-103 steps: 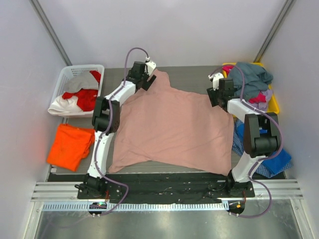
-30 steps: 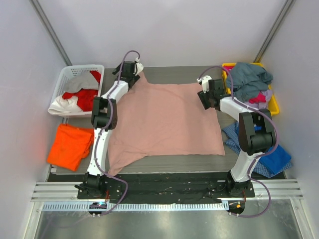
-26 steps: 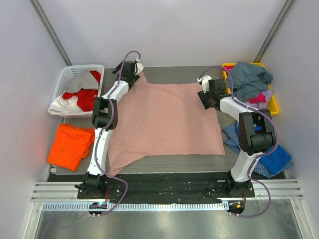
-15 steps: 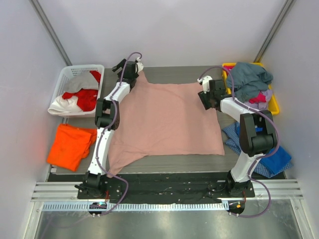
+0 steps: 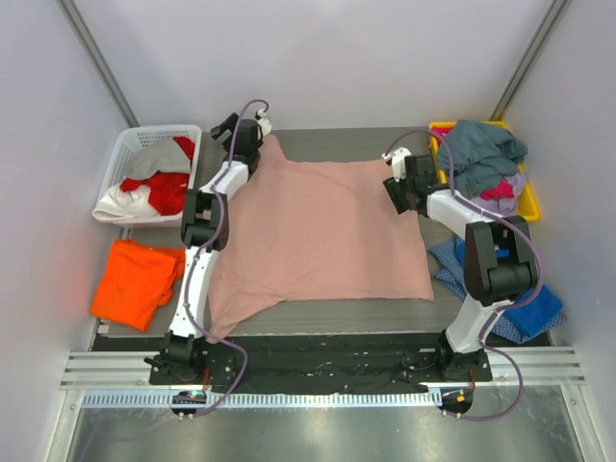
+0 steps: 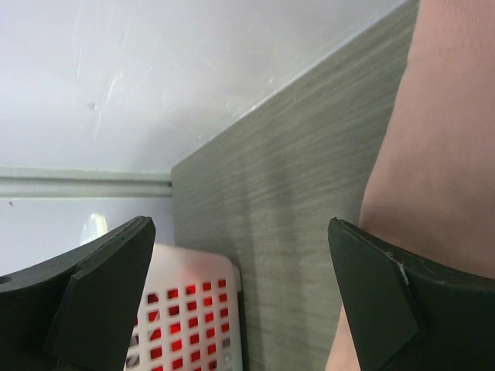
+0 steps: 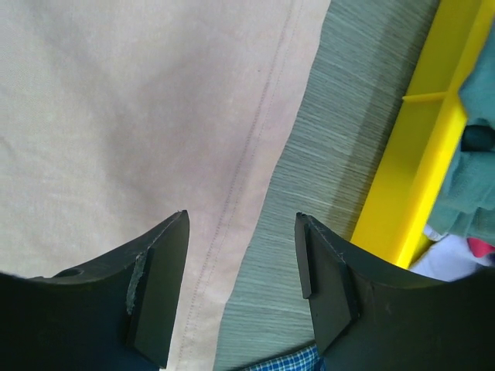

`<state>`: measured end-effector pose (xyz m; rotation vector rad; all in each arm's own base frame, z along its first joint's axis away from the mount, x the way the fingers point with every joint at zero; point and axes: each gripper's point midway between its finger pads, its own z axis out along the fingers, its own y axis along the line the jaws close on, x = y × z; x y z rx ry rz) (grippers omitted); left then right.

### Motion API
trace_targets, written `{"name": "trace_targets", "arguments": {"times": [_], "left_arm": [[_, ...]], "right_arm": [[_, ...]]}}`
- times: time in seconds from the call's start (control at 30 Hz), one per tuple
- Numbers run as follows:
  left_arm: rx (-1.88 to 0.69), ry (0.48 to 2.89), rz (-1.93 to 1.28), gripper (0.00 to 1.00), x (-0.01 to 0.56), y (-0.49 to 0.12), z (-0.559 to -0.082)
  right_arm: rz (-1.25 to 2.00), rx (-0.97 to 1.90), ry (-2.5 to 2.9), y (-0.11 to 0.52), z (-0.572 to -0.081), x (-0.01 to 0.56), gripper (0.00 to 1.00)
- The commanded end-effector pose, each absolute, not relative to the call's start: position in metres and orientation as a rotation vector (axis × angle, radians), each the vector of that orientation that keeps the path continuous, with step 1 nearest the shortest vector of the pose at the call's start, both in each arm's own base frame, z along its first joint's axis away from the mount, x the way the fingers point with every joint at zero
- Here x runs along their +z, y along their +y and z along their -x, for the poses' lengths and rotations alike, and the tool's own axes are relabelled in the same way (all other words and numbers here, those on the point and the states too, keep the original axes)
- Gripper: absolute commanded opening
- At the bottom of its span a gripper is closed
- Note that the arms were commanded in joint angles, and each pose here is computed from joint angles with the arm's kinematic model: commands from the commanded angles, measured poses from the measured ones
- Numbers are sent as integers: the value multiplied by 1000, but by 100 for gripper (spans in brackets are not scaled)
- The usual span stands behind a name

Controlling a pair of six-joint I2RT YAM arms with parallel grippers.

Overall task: Fold and stack the t-shirts
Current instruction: Flatten out the tshirt

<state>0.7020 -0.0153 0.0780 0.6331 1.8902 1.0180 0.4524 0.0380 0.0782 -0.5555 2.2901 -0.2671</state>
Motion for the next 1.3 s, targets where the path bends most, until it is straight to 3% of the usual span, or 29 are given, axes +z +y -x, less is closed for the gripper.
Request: {"name": "trace_targets", "arguments": {"times": [0.0,0.17,0.2,0.27,0.3,0.33,0.53,0.73,0.83,1.03,1.27], "left_arm": [[927,1746,-394,100,191,-14,-695],[829,1770,-388,100,241,-22,-662],[806,1732,-365,100,276,-24,-649],[755,1813,-452,100,262,-30,-625],[726,1784,-447,100,294,-30,-605],[669,1861,-546,100,265,-37,-589],[470,2049,-877,100,243,-54,-448],[291,2131,-1147,98,205,-77,-307],[178,2214,-1190,97,175,-77,-265],[-37,2326,-1283,94,136,-80,-205],[-119,2389,-1305,94,100,-89,-200]], "right_arm": [[505,-252,2183,43,-456,126,64],[513,-269,2196,37,-431,136,64],[523,-275,2198,35,-426,137,64],[592,-296,2218,32,-408,142,64],[618,-304,2234,30,-400,142,64],[660,-317,2285,26,-386,137,64],[949,-372,2425,6,-312,117,63],[1030,-333,2451,4,-274,108,62],[1041,-314,2472,5,-266,103,62],[1085,-310,2516,10,-255,90,61],[1063,-320,2496,16,-259,86,61]]}}
